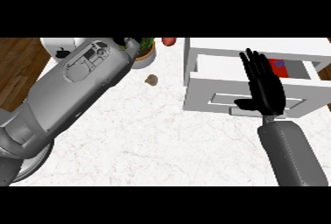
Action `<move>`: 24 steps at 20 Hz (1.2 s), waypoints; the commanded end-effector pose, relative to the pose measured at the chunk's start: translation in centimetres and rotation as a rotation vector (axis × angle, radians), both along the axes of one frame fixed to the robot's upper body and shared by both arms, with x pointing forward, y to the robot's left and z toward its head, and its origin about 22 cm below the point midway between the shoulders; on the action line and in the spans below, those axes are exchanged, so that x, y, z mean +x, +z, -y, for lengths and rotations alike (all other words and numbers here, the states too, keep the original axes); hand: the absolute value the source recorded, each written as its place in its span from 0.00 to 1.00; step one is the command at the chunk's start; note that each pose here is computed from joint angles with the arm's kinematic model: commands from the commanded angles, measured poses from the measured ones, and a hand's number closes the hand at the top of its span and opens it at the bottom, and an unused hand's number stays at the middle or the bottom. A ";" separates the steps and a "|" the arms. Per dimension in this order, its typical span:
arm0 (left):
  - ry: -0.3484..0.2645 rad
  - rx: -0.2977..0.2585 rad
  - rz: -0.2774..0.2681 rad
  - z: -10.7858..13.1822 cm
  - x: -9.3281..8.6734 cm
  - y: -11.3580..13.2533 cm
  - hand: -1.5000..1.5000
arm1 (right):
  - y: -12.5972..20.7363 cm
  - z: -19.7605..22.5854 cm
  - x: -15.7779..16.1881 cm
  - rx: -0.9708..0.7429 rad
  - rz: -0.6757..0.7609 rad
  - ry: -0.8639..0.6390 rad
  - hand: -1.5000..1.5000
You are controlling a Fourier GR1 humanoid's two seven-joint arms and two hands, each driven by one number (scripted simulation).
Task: Pick up the can, place it into the drawer and close the drawer
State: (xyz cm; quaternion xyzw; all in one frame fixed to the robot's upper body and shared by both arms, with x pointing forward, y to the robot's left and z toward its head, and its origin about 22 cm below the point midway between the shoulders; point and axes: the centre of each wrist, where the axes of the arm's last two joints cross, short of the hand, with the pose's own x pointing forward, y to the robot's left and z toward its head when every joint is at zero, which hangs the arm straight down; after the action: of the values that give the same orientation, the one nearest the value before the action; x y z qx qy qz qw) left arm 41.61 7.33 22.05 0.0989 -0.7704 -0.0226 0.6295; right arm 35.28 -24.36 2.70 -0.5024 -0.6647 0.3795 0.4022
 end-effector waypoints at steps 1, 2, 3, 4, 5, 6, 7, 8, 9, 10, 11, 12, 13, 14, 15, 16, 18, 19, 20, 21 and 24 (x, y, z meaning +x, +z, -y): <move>0.009 0.012 -0.027 -3.3 -0.4 -2.3 0.00 | -3.3 -0.5 0.2 0.020 -0.052 -0.039 0.00; 0.008 0.000 -0.002 -2.1 -0.2 1.0 0.00 | -3.2 -1.4 1.2 0.020 -0.042 -0.037 0.00; 0.000 0.002 -0.011 -2.0 -0.9 0.0 0.00 | -2.4 -0.9 2.0 0.037 -0.010 -0.064 0.00; -0.002 0.004 -0.019 -1.7 -1.2 -0.5 0.00 | -2.6 0.5 2.0 0.032 -0.003 -0.065 0.00; 0.017 0.015 -0.013 -2.7 -0.7 1.7 0.00 | -3.1 -1.7 2.2 0.035 0.012 -0.062 0.00; -0.004 -0.003 -0.028 -2.5 -1.4 -0.8 0.00 | -2.0 -1.0 3.2 0.041 -0.007 -0.075 0.00; 0.006 0.005 -0.031 -3.3 -1.5 -1.8 0.00 | -1.9 -1.1 3.7 0.020 -0.001 -0.059 0.00; 0.004 0.006 -0.043 -3.9 -1.8 -0.7 0.00 | -0.1 -0.7 4.9 0.036 0.020 -0.087 0.00; -0.006 0.021 -0.041 -3.8 -2.1 -1.8 0.00 | -1.0 -1.6 4.9 0.030 0.038 -0.077 0.00; 0.007 0.020 -0.053 -3.7 -2.7 -2.6 0.00 | -0.4 -1.4 5.4 0.042 0.045 -0.089 0.00; 0.006 0.005 -0.050 -4.0 -2.2 -1.7 0.00 | -0.6 -0.2 5.6 0.037 0.054 -0.088 0.00; -0.008 0.024 -0.041 -5.0 -2.7 -1.6 0.00 | -0.8 -2.8 5.9 0.040 0.043 -0.093 0.00; -0.011 0.016 -0.051 -4.5 -3.2 -2.5 0.00 | -0.6 -1.1 6.1 0.041 0.060 -0.091 0.00; 0.004 0.030 -0.041 -5.6 -3.2 -2.1 0.00 | -0.9 -2.9 6.3 0.037 0.054 -0.092 0.00; -0.003 0.018 -0.051 -5.3 -3.2 -3.3 0.00 | 1.4 -1.6 7.6 0.034 0.083 -0.118 0.00; 0.004 0.014 -0.045 -5.4 -3.6 -3.4 0.00 | 2.1 -2.2 8.1 0.045 0.073 -0.097 0.00; 0.005 0.007 -0.062 -6.0 -4.1 -4.4 0.00 | 0.8 -1.8 7.8 0.025 0.079 -0.102 0.00; 0.012 0.015 -0.042 -7.0 -3.2 -3.4 0.00 | 3.3 -4.0 9.1 0.027 0.086 -0.082 0.00; -0.009 0.025 -0.036 -6.4 -4.2 -3.5 0.00 | 2.1 -4.0 8.7 0.038 0.093 -0.105 0.00; 0.008 0.039 -0.035 -7.0 -4.2 -5.3 0.00 | 1.1 -3.0 8.3 0.021 0.094 -0.103 0.00; -0.035 0.039 -0.042 -6.4 -5.5 -4.7 0.00 | 4.7 -2.5 9.9 0.050 0.088 -0.127 0.00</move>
State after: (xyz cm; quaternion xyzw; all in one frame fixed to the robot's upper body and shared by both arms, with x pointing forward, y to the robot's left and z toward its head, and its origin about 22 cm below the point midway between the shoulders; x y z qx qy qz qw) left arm 37.26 13.57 17.92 0.1014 -0.7586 -0.0372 0.6425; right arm 43.38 -22.48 4.18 -0.5604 -0.6545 0.3097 0.4021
